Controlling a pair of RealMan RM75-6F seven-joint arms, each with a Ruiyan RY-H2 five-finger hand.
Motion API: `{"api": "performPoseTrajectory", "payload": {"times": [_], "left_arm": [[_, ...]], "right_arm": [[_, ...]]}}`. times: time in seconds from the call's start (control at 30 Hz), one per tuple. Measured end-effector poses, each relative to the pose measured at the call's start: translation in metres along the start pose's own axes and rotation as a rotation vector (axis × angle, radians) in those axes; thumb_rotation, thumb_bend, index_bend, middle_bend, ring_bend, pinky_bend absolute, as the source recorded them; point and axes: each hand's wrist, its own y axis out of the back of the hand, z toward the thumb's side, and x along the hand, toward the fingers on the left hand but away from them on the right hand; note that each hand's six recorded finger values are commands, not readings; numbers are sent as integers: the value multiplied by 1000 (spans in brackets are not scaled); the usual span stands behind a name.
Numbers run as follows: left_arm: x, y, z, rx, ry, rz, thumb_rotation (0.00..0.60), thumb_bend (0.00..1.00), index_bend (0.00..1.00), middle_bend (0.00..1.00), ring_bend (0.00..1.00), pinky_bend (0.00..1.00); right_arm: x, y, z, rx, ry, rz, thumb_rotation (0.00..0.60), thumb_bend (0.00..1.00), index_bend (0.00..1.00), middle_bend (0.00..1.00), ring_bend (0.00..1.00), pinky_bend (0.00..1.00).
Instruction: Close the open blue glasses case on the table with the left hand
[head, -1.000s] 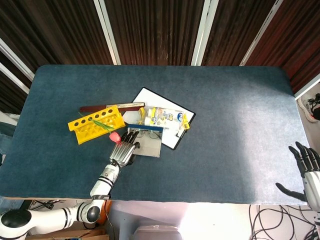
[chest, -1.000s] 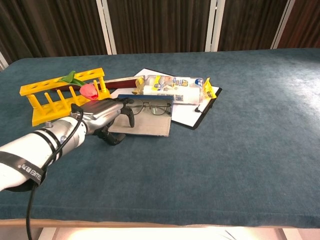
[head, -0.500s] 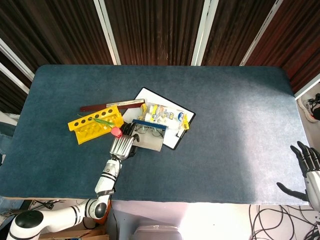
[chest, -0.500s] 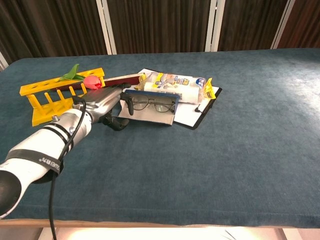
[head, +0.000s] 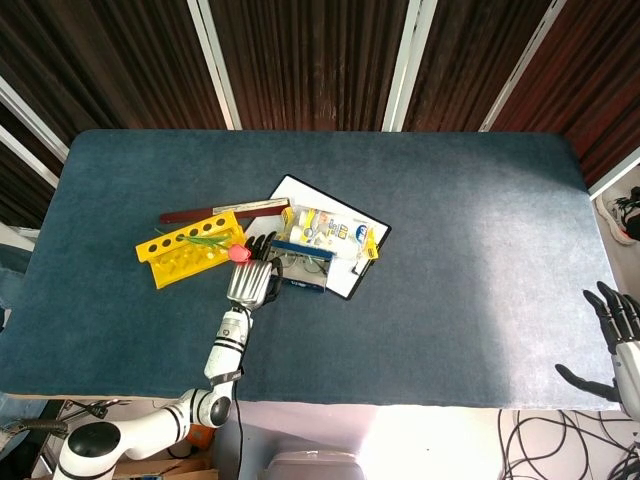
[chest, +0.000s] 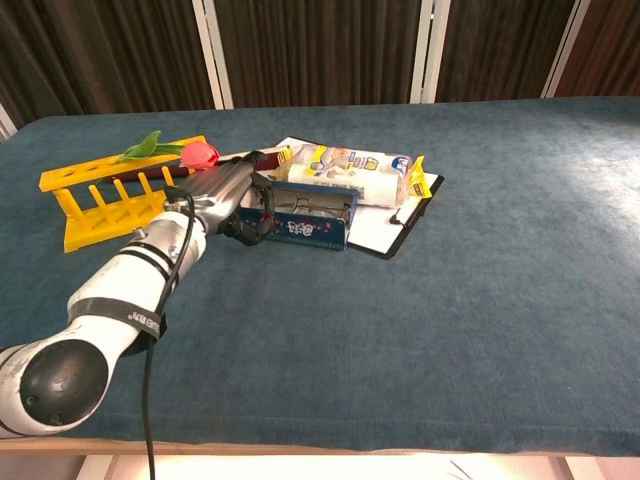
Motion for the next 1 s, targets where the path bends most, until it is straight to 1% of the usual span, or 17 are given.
{"api": "performPoseTrajectory", "payload": {"times": [0.1, 0.23, 0.33, 0.53, 0.8, 0.9, 1.0], "left_arm": [[0, -1, 1, 11, -3, -8, 600, 457, 593, 0, 0, 34], [-3, 3, 4, 8, -20, 9, 600, 539, 670, 2, 0, 30], [-8, 4, 6, -4, -35, 18, 600, 566, 693, 7, 0, 27], [-28, 9, 8, -65, -65, 19, 600, 566, 695, 6, 0, 21], [-62, 27, -3, -156, -87, 9, 600, 564, 691, 5, 0, 21], [-70, 37, -7, -164, -94, 11, 600, 562, 689, 6, 0, 20], [-70, 41, -8, -146, -89, 9, 600, 560, 688, 7, 0, 20]], "right_arm": [[0, 0, 0, 0, 1, -1, 600, 177, 0, 0, 0, 0], [0, -1, 0, 4, 1, 2, 600, 177, 0, 0, 0, 0], [0, -1, 1, 7, 4, 4, 600, 177, 0, 0, 0, 0], [1, -2, 2, 11, 5, 2, 600, 177, 0, 0, 0, 0], [-2, -7, 5, 31, 3, 11, 600, 177, 0, 0, 0, 0], [-3, -10, 7, 38, 9, 19, 600, 177, 0, 0, 0, 0], [-3, -12, 9, 41, 15, 26, 600, 177, 0, 0, 0, 0]]}}
